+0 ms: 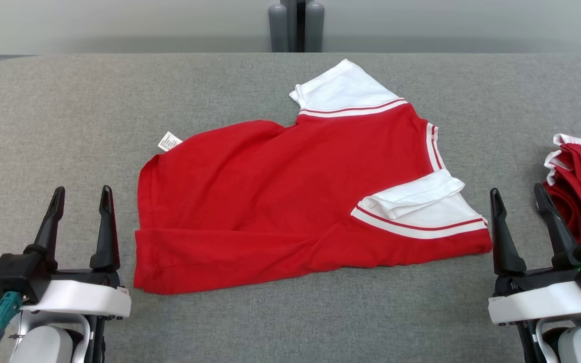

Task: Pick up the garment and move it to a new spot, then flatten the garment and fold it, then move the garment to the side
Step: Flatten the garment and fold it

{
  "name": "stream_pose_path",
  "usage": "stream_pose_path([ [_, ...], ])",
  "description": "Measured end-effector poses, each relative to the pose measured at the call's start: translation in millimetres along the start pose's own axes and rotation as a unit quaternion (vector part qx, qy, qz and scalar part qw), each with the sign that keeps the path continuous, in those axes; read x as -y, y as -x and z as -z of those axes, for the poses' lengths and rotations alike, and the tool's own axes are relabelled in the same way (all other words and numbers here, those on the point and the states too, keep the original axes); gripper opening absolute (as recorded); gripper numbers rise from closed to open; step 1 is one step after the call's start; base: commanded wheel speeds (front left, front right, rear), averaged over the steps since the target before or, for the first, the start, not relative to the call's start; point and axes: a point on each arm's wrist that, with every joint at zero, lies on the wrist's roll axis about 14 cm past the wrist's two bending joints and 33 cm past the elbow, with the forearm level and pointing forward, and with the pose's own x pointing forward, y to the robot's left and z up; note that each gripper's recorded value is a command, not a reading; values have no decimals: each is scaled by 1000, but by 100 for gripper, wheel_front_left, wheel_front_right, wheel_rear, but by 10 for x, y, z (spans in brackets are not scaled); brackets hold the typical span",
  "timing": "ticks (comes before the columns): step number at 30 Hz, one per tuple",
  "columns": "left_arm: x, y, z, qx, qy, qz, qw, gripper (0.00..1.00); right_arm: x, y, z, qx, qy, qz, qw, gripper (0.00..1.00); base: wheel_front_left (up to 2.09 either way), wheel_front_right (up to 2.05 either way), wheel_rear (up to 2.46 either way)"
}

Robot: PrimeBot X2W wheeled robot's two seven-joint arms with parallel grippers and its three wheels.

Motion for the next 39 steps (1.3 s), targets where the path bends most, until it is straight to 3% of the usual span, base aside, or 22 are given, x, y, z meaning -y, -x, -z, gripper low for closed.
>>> stream_pose_path([
  [12, 131, 135, 553, -87, 18, 17, 996, 100, 71, -2, 449, -70, -7, 10, 997, 100, 0, 0, 0],
  [20, 215, 391, 1081, -180, 51, 14, 982, 100, 94, 97, 1027, -156, -26, 19, 987, 100, 0, 0, 0],
  [29, 245, 408, 1392, -243, 94, 13, 965, 99, -10, -12, 1299, -194, -48, 8, 980, 100, 0, 0, 0],
  [30, 245, 406, 1408, -248, 102, 11, 963, 84, -19, -26, 1297, -194, -49, 6, 980, 52, 0, 0, 0],
  [31, 244, 396, 1417, -251, 105, 12, 962, 53, -32, -29, 1301, -195, -51, 5, 980, 26, 0, 0, 0],
  [32, 252, 395, 1431, -257, 110, 13, 960, 12, -53, -29, 1306, -195, -55, 3, 979, 0, 0, 0, 0],
  [33, 244, 398, 1438, -261, 119, 9, 958, 0, -69, -30, 1302, -194, -59, 2, 979, 0, 0, 0, 0],
  [39, 291, 433, 1396, -273, 146, 20, 951, 0, -45, 64, 1218, -182, -79, 14, 980, 0, 0, 0, 0],
])
